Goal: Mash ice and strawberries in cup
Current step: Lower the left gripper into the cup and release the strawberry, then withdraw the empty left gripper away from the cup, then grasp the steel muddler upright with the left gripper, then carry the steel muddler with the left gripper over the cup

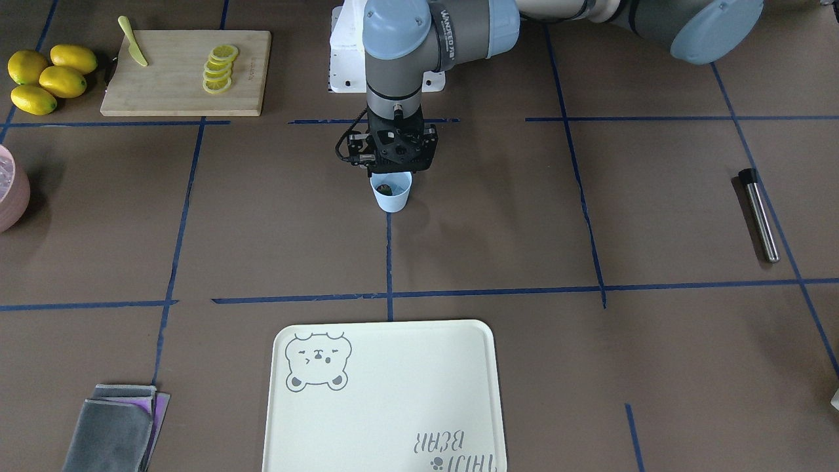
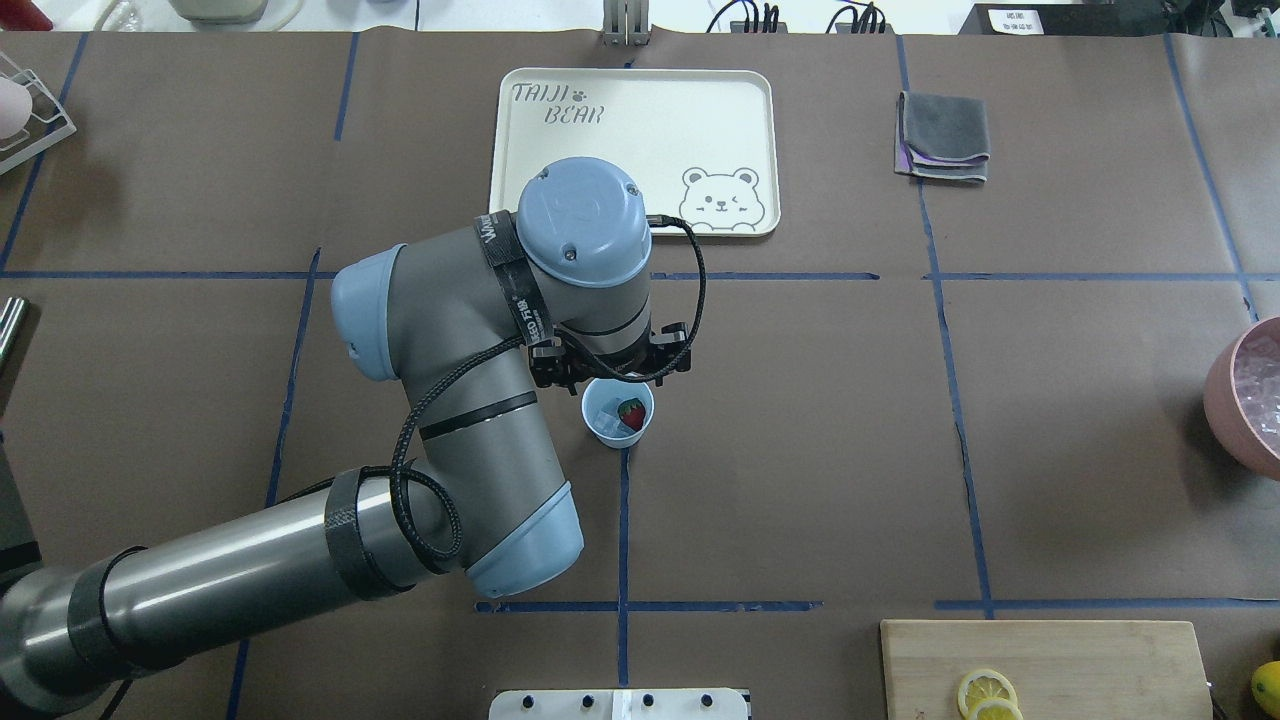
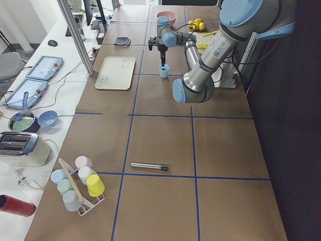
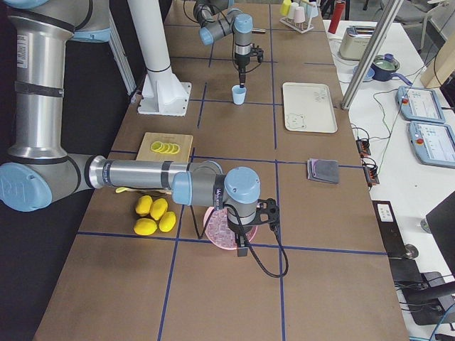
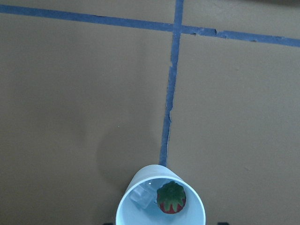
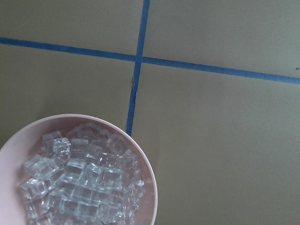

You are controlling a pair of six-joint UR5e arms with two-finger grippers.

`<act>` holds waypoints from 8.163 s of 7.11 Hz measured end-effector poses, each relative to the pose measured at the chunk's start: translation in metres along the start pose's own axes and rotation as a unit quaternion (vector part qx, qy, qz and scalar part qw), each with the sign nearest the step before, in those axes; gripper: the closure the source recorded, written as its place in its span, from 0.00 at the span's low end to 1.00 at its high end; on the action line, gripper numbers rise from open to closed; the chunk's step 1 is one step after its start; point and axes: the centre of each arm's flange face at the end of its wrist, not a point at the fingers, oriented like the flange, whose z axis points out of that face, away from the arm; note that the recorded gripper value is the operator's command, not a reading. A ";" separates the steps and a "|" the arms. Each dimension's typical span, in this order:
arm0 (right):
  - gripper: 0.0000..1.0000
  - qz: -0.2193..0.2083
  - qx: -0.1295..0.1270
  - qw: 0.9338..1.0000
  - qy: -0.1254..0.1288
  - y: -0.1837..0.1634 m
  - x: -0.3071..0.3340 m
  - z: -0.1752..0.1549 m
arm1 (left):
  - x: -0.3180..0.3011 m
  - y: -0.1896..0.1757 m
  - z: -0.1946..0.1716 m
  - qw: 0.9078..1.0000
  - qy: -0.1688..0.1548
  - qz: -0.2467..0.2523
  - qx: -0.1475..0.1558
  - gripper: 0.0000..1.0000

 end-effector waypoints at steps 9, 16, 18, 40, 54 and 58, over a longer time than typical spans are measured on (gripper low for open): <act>0.00 0.001 -0.001 1.000 -0.001 0.002 0.001 0.001 | -0.448 -0.167 -0.078 0.984 -0.048 0.168 -0.016 0.00; 0.00 -0.003 0.003 1.000 -0.001 0.004 0.001 0.002 | -0.736 -0.167 -0.021 0.988 -0.028 0.152 -0.009 0.00; 0.00 -0.003 0.003 1.000 0.000 0.005 0.001 0.003 | -0.763 -0.162 0.019 0.993 -0.009 0.110 0.036 0.00; 0.00 -0.005 0.006 1.000 0.000 0.006 0.000 0.002 | -0.611 -0.221 -0.017 0.952 0.049 0.259 0.158 0.95; 0.00 -0.006 0.009 1.000 0.000 0.005 -0.002 -0.001 | -0.222 -0.055 -0.065 0.580 0.465 0.459 0.487 1.00; 0.00 -0.007 0.010 1.000 0.000 0.004 -0.003 -0.002 | -0.172 0.051 0.014 0.559 0.465 0.438 0.528 1.00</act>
